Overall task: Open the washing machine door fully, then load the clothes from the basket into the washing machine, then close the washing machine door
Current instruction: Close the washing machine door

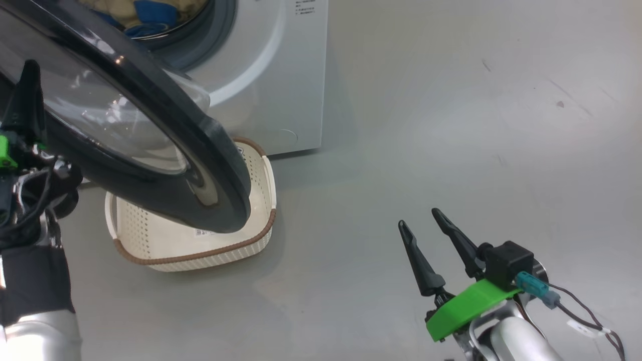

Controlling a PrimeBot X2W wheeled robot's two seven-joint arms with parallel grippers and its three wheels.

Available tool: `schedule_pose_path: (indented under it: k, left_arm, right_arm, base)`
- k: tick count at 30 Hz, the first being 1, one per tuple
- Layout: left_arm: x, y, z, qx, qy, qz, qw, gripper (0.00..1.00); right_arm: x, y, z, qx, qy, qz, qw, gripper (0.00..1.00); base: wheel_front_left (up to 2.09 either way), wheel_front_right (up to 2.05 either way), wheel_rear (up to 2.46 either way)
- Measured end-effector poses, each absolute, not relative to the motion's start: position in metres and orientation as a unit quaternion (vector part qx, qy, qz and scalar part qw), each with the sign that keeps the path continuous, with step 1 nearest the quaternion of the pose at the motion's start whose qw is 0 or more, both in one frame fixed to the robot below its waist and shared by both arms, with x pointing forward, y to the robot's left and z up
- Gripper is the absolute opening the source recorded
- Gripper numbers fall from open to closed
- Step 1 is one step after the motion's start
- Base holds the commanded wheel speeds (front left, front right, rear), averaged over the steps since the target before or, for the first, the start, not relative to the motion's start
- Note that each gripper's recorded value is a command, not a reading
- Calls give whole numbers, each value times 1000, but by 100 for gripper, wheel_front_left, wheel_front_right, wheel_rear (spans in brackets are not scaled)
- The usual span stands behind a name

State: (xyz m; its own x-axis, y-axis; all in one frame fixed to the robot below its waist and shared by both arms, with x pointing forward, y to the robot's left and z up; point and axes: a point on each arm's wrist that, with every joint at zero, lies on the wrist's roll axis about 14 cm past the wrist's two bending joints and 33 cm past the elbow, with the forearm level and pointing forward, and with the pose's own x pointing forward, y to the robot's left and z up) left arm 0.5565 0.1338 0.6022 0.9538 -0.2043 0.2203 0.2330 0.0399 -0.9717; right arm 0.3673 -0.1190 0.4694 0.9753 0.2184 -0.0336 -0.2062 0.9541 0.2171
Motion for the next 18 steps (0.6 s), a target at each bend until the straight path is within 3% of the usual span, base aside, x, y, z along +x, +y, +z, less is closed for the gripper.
schedule_pose_path:
  k: [6, 18]
  left_arm:
    - [531, 159, 605, -642, -34, -131, 755, 0]
    - [462, 188, 619, -435, -104, -118, 887, 0]
  right_arm:
    - [366, -113, 480, 107, 14, 118, 987, 100]
    - [350, -102, 492, 109, -5, 135, 985, 100]
  base:
    - [0, 0, 0]
    - [0, 0, 0]
